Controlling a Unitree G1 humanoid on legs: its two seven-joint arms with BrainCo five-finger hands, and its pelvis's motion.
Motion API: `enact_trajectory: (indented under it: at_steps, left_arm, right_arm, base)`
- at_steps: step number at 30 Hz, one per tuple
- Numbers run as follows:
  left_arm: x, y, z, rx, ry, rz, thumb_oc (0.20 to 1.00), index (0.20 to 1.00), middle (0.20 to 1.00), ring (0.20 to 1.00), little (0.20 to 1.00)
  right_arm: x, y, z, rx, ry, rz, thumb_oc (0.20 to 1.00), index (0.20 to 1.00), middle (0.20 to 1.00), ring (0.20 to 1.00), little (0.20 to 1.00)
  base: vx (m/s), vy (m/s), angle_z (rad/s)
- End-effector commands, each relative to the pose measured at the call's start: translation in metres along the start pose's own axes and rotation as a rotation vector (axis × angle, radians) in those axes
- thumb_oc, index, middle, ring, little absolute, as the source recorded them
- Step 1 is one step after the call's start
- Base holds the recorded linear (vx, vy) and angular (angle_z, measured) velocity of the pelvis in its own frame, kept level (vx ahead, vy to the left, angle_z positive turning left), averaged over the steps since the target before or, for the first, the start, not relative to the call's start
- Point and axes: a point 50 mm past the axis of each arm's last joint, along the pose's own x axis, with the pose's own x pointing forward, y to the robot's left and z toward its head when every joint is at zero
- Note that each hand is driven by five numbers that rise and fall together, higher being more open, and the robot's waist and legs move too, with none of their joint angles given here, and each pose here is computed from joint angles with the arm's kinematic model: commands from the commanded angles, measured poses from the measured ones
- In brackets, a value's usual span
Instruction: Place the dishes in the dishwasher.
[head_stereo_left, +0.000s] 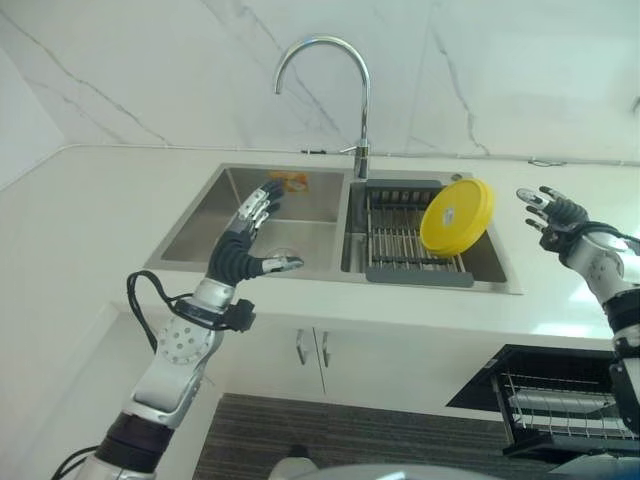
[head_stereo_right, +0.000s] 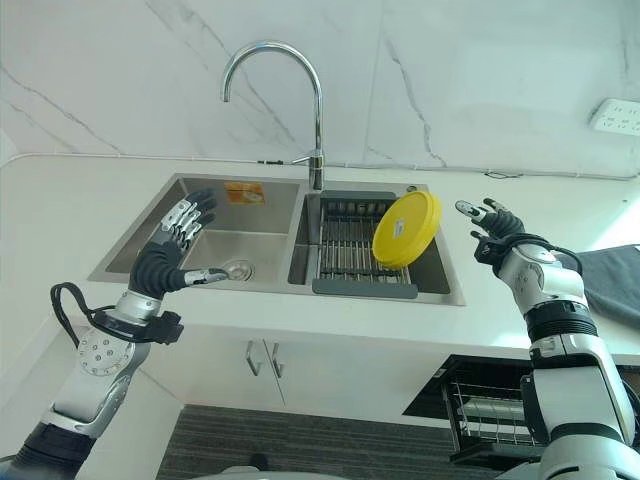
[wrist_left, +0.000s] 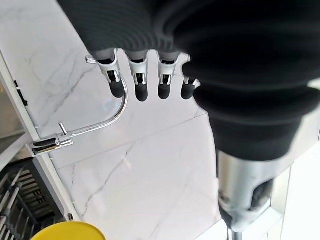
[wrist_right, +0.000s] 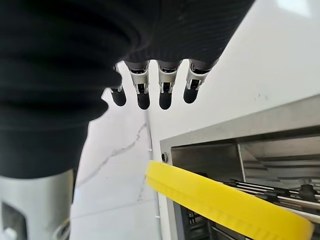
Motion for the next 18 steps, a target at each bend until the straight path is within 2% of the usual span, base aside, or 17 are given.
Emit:
enact_trajectory:
  at_steps: [1, 18]
  left_arm:
    - [0.010, 0.002, 0.016, 0.002, -0.105, -0.015, 1.000, 1.000, 1.000, 1.000, 1.000]
    - [0.010, 0.005, 0.017, 0.016, -0.084, -0.009, 1.000, 1.000, 1.000, 1.000, 1.000]
  right_arm:
    - [-0.004, 0.005, 0.062, -0.029, -0.158, 0.018, 1.000, 1.000, 1.000, 1.000, 1.000]
    - [0.002, -0.002, 0.050, -0.014, -0.078, 0.015, 1.000, 1.000, 1.000, 1.000, 1.000]
  base:
    - [0.05, -0.010, 0.00]
    - [0.02, -0.003, 0.04]
